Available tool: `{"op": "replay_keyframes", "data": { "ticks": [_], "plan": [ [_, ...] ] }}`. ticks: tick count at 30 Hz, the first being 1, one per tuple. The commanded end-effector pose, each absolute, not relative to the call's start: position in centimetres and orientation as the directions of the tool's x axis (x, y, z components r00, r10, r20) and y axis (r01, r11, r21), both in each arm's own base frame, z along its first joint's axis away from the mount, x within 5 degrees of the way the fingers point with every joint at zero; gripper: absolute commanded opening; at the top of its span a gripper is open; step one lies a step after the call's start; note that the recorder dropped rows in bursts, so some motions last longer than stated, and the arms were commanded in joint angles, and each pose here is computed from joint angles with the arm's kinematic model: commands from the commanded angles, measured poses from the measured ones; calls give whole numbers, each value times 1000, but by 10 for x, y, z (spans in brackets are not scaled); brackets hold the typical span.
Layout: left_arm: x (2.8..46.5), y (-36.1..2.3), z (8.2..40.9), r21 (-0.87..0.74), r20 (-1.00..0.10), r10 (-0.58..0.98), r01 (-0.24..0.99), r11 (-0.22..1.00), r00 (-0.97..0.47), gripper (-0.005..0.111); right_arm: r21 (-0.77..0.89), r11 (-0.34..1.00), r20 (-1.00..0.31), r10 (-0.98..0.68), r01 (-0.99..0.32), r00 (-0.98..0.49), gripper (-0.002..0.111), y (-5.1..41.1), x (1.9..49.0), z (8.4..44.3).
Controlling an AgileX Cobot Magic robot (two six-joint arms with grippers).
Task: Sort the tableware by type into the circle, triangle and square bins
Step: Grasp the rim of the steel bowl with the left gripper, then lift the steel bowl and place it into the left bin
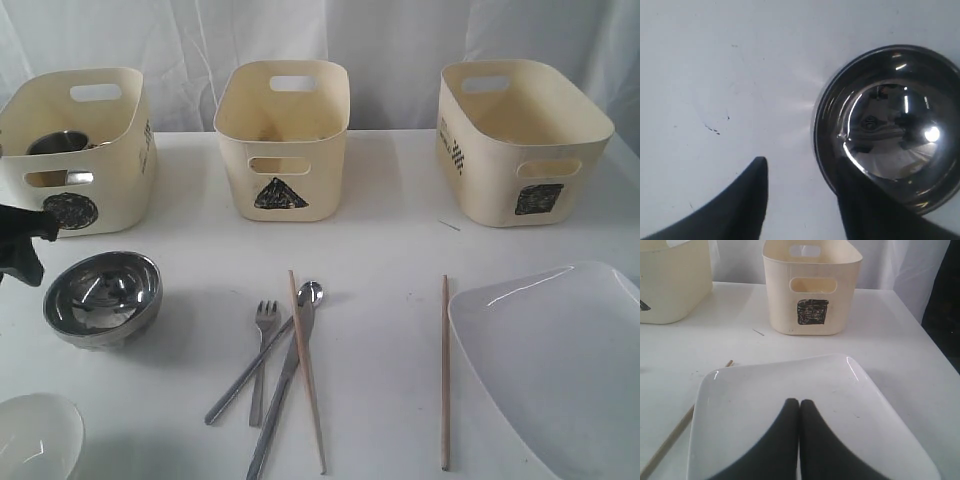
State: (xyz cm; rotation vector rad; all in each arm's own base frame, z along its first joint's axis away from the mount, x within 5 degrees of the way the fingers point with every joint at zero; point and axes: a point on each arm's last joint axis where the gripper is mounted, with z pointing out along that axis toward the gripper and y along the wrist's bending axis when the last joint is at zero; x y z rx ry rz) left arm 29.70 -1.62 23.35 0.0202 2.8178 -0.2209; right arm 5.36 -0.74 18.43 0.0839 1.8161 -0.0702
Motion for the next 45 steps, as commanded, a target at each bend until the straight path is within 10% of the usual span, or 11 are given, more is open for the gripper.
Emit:
{"op": "replay_keyframes", "data": {
  "ticks": [1,12,21,24,33,40,45],
  "plan": [
    [294,-18,216,-169,-261,-32,13,986,-965,65,-11,994,-971,14,106,-239,0,-8,53,183],
    [317,-20,174,-217,-281,-135,-74,973,-950,62,-11,994,-971,14,106,-239,0,-8,53,183],
    [321,-20,165,-211,-279,-135,-77,974,-951,1,-11,994,-971,14,106,-239,0,-8,53,183],
    [324,-20,172,-211,-316,-138,-72,975,-939,0,-11,994,-971,14,106,-239,0,-8,53,183],
    [316,-21,293,-198,-636,-80,62,978,-768,0,-11,994,-971,14,106,-239,0,-8,53,183],
    [304,-9,402,21,-978,37,76,997,-204,0,-11,994,-971,14,106,-239,0,-8,53,183],
    [344,4,398,145,-983,155,-95,985,103,0,-11,994,-971,14,106,-239,0,-8,53,183]
  ]
}}
